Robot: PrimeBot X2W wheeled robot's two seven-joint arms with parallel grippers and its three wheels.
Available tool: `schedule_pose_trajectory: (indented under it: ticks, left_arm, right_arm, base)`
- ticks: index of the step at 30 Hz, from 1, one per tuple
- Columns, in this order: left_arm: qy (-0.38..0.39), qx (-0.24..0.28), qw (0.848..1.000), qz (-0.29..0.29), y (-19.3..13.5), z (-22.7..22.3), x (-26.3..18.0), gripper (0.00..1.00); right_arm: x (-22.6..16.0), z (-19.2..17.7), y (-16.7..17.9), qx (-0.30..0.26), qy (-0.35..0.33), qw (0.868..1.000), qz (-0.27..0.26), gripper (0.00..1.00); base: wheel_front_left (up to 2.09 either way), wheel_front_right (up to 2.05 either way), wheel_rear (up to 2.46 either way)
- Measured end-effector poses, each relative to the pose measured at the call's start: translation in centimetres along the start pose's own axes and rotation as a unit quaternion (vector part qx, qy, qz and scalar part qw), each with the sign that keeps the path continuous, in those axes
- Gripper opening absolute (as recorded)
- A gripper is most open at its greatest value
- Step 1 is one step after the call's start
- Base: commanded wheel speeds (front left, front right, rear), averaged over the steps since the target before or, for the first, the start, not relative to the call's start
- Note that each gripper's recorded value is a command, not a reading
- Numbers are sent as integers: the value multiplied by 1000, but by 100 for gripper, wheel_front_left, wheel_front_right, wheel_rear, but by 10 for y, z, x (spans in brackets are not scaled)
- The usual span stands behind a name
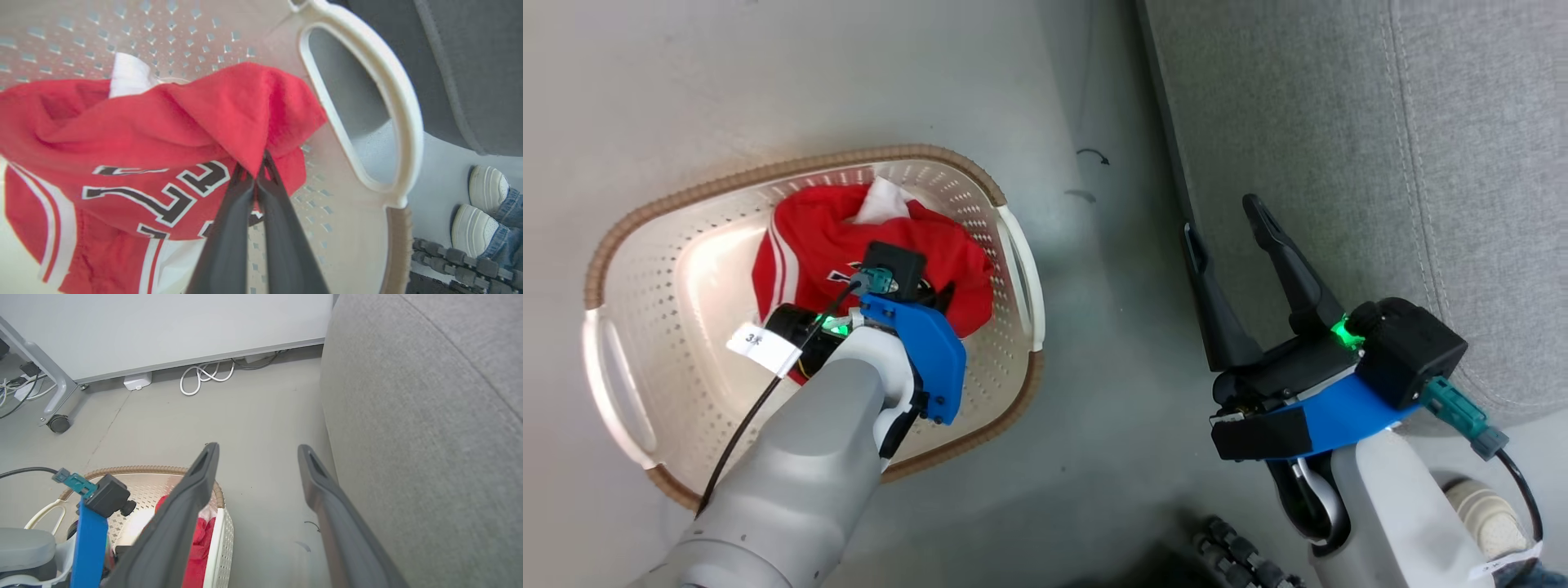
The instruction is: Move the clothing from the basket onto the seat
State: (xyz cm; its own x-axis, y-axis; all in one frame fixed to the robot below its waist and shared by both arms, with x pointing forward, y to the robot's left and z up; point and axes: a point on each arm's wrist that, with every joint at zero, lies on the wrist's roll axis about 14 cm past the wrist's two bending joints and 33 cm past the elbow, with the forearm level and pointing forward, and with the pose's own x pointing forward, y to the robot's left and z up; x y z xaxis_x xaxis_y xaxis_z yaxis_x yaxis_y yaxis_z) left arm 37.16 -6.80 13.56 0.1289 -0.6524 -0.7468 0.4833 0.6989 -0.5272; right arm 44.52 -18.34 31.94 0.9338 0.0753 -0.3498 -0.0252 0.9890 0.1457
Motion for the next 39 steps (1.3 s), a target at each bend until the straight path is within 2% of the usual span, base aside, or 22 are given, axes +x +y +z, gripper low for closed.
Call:
schedule_pose_trajectory:
  ticks: [10, 18, 28, 39]
  left_arm:
    - [-73, -4, 997, 14, -11, 30, -38, 0]
    - [-153, 23, 988, 24, -31, 62, -86, 0]
    - [-239, 68, 968, 33, -65, 98, -149, 0]
    - [-326, 135, 935, 35, -109, 140, -213, 0]
  right_arm:
    - [0, 33, 19, -11, -37, 999, 26, 100]
    - [-11, 69, 41, -16, -72, 996, 51, 100]
    - [-46, 105, 65, -22, -104, 991, 77, 100]
    - [-86, 126, 85, -23, -130, 986, 97, 100]
  base:
    - [0, 0, 0]
    - [0, 0, 0]
    - [0, 0, 0]
    - [0, 0, 0]
